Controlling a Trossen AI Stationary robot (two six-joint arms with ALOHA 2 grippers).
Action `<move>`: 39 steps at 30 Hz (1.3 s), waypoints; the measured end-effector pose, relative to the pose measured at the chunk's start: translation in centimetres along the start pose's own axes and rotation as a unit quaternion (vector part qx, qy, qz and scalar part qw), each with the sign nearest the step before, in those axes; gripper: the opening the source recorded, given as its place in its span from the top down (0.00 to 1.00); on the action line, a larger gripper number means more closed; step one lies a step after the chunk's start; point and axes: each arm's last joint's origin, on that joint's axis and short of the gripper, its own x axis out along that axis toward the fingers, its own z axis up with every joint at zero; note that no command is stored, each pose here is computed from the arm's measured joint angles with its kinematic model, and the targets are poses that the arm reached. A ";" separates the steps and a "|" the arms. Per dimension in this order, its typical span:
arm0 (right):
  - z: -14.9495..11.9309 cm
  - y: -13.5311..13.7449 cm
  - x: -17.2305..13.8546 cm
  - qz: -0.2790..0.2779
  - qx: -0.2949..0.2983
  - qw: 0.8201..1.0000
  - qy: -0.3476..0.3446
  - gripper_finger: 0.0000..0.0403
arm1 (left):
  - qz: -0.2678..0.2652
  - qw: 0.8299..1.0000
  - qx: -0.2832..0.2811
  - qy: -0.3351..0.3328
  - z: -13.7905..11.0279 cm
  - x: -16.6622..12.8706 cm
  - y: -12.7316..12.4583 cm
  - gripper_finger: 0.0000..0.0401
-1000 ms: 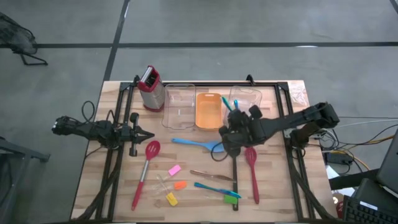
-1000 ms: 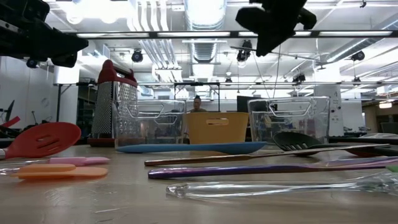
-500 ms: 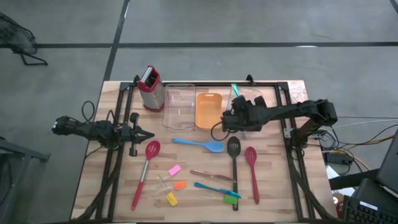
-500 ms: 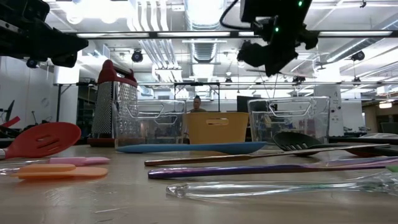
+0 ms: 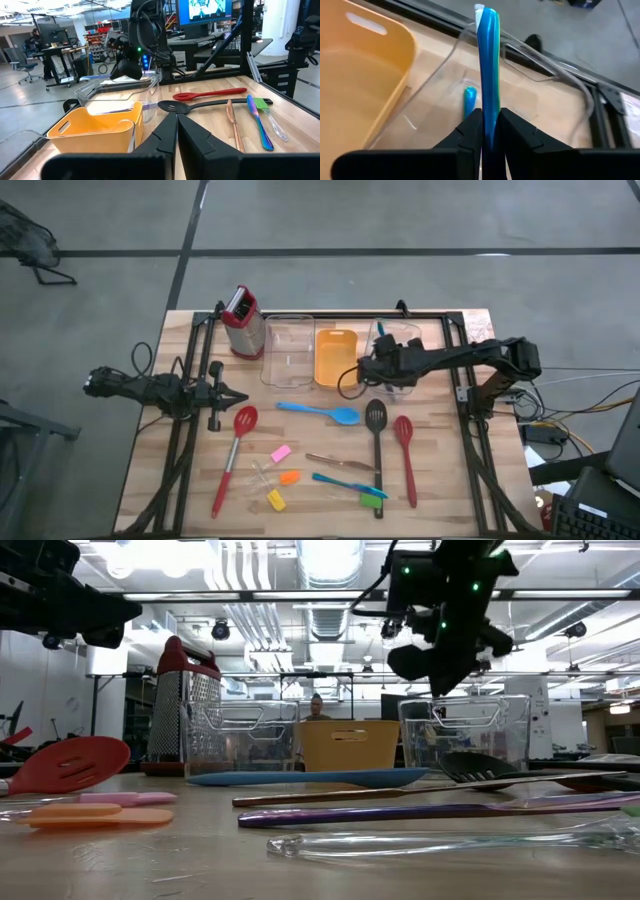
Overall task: Pick & Place Kitchen Items
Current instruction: Put the top blue knife into the right transparent bin, then put the gold knife into the right transparent bin
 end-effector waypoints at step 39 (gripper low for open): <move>-0.7 2.8 -4.5 0.166 -0.162 0.973 -0.016 0.88 | 0.000 1.000 0.000 0.000 0.0 0.0 0.0 0.95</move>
